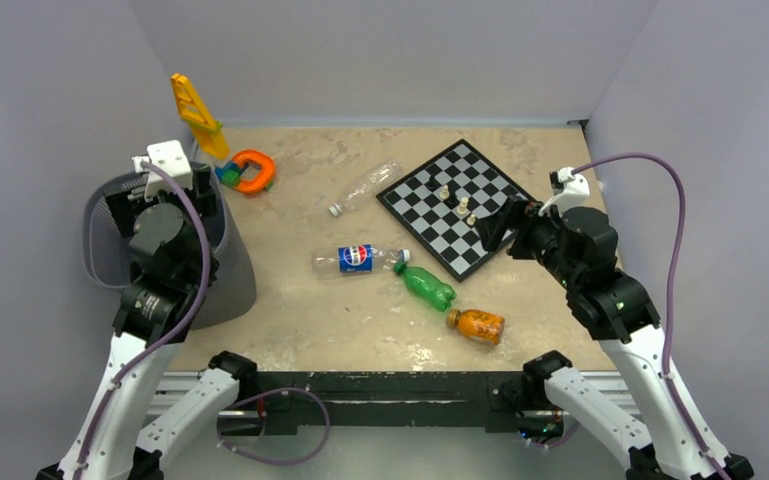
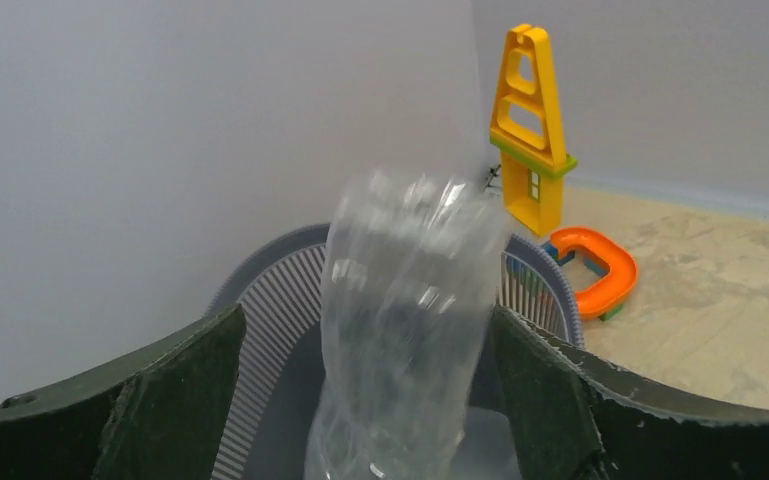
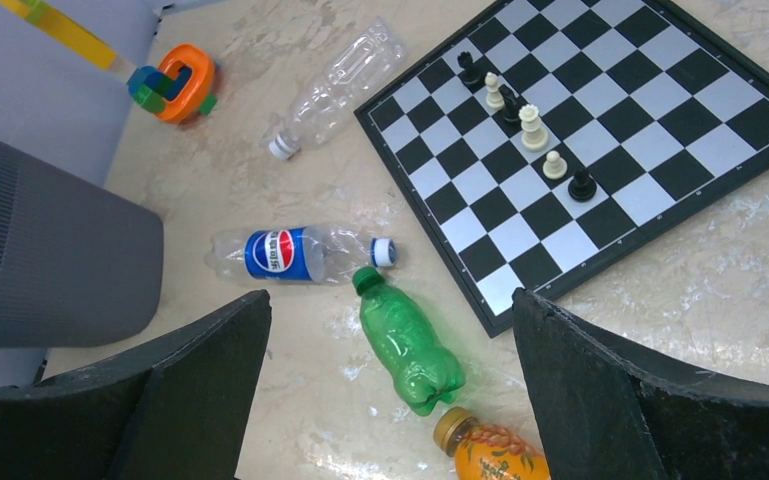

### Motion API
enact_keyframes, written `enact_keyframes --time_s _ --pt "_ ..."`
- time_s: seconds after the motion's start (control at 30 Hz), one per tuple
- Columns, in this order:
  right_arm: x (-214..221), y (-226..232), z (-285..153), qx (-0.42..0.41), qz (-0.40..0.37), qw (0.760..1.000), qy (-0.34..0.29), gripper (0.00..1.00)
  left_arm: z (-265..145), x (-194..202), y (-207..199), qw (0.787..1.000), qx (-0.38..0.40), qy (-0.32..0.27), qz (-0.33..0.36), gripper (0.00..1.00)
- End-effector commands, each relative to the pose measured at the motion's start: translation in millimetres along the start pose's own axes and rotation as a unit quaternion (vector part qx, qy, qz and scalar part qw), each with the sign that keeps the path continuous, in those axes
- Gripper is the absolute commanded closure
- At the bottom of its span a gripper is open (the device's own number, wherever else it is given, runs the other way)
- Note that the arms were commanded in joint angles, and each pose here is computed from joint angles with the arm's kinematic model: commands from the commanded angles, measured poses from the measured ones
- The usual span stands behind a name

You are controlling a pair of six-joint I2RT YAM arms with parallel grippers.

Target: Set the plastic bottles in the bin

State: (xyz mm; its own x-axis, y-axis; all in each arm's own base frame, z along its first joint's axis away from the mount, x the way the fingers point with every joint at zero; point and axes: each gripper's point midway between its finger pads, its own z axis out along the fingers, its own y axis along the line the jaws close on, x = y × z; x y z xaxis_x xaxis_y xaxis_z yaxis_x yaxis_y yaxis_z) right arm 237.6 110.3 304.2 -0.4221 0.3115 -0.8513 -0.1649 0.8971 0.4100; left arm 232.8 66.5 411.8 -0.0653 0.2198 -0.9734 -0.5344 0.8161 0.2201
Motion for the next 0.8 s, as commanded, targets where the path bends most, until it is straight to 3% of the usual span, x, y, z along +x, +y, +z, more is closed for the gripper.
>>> enact_keyframes --time_s 0.0,0.2,0.27,0.4,0.53,0.67,0.77 --pt "-22 14 -11 -0.028 0.001 0.999 -0.033 0.06 3 1 -10 0.998 0.031 0.039 -0.035 0.00" --pt "-26 3 -18 0.001 -0.001 0.999 -0.048 0.06 -12 -27 -36 0.985 0.136 0.061 -0.087 0.00" --pt "-27 -1 -23 0.007 0.000 0.998 -0.057 0.06 -19 -31 -54 0.977 0.183 0.077 -0.079 0.00" --pt "-23 -6 -30 0.014 -0.001 0.998 -0.060 0.06 -37 -24 -113 0.952 0.290 0.100 0.007 0.00" --pt "-18 -12 -32 0.023 -0.002 0.998 -0.058 0.06 -73 -2 -185 0.892 0.425 0.137 0.074 0.00" --pt "-18 -17 -35 0.036 0.005 0.997 -0.061 0.06 -101 44 -245 0.841 0.489 0.168 0.160 0.00" --pt "-21 -17 -40 0.037 0.024 0.996 -0.072 0.06 -125 82 -287 0.788 0.554 0.199 0.180 0.03"
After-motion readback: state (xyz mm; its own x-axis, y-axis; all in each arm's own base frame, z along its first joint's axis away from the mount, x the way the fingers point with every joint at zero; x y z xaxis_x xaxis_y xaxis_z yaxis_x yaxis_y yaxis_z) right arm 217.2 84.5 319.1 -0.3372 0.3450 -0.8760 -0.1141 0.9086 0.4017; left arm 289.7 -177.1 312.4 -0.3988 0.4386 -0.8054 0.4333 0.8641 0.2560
